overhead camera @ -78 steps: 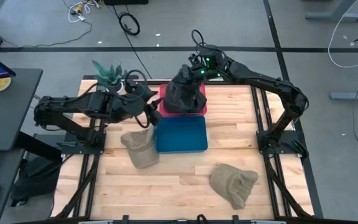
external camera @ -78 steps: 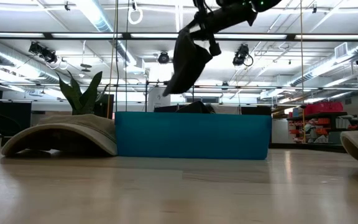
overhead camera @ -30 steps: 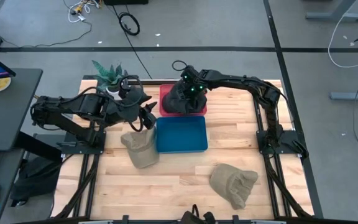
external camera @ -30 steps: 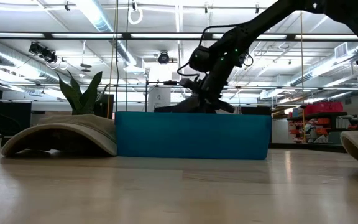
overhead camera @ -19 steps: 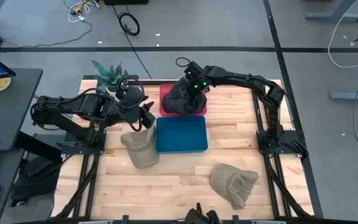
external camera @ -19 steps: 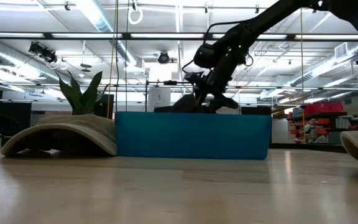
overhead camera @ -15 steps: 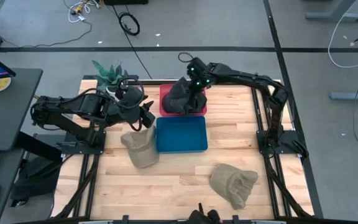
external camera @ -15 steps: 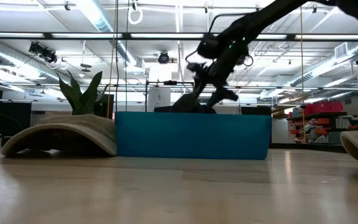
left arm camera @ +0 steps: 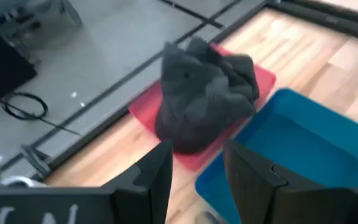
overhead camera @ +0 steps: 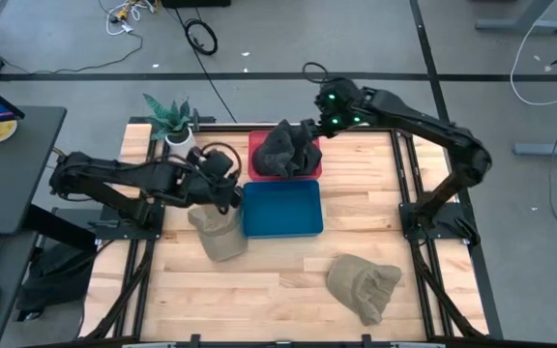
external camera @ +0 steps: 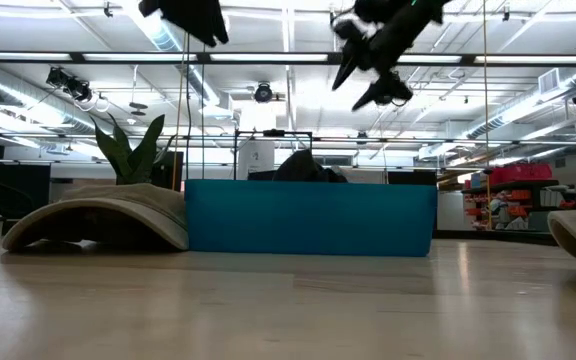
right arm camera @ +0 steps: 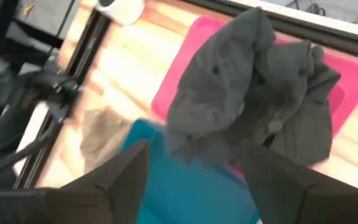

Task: Pick & Place hat
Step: Put the top brown cap into the blue bin

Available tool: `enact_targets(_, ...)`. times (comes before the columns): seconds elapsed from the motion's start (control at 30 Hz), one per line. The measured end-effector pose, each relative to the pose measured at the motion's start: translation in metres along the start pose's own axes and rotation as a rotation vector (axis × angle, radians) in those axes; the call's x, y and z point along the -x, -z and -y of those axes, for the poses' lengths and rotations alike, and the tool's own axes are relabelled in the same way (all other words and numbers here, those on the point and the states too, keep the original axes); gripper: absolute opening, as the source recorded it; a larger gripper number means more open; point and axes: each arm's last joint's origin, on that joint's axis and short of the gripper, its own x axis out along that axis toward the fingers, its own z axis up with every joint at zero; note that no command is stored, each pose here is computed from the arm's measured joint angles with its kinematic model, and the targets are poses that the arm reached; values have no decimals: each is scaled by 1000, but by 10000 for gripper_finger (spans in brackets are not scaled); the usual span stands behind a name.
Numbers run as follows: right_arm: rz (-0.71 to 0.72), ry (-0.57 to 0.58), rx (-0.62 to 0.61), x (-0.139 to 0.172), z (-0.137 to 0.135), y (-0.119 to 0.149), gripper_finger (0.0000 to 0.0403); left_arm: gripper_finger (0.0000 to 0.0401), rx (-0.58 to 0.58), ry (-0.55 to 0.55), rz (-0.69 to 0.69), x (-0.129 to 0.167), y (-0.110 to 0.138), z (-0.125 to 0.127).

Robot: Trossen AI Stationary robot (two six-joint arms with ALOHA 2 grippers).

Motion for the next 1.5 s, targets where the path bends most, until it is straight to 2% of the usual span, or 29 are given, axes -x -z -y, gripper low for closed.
enact_targets(0.1, 37, -5, 81, 21, -12, 11, 236, 147, 1, 50, -25, -11, 13, 8)
enact_targets(0.2, 104, 104, 145, 32, -22, 26, 217, 147, -10, 140, -28, -21, 22, 17)
enact_targets(0.3, 110, 215, 128, 33, -26, 39, 203, 147, 0, 224, -2, -27, 25, 25)
enact_targets(0.47, 42, 285, 75, 28, -27, 52, 190, 147, 6, 242, 23, -28, 24, 27)
enact_targets(0.63, 29, 292, 100, 23, -33, 58, 187, 147, -58, 253, -58, -26, 33, 25)
enact_targets(0.83, 13, 279, 171, 22, -41, 67, 187, 147, -173, 130, -236, -28, 51, 8)
enact_targets(0.97, 34, 259, 221, 21, -46, 69, 187, 147, -189, 94, -309, -32, 53, -1)
enact_targets(1.17, 107, 177, 301, 20, -61, 69, 187, 147, -226, 154, -334, -53, 57, -6)
enact_targets(1.27, 114, 158, 326, 18, -65, 71, 187, 147, -223, 208, -427, -70, 73, -15)
enact_targets(1.4, 92, 162, 348, 11, -69, 75, 187, 147, -250, 171, -560, -92, 111, -30)
enact_targets(1.5, 71, 166, 362, 3, -72, 80, 187, 147, -240, 218, -624, -101, 133, -38)
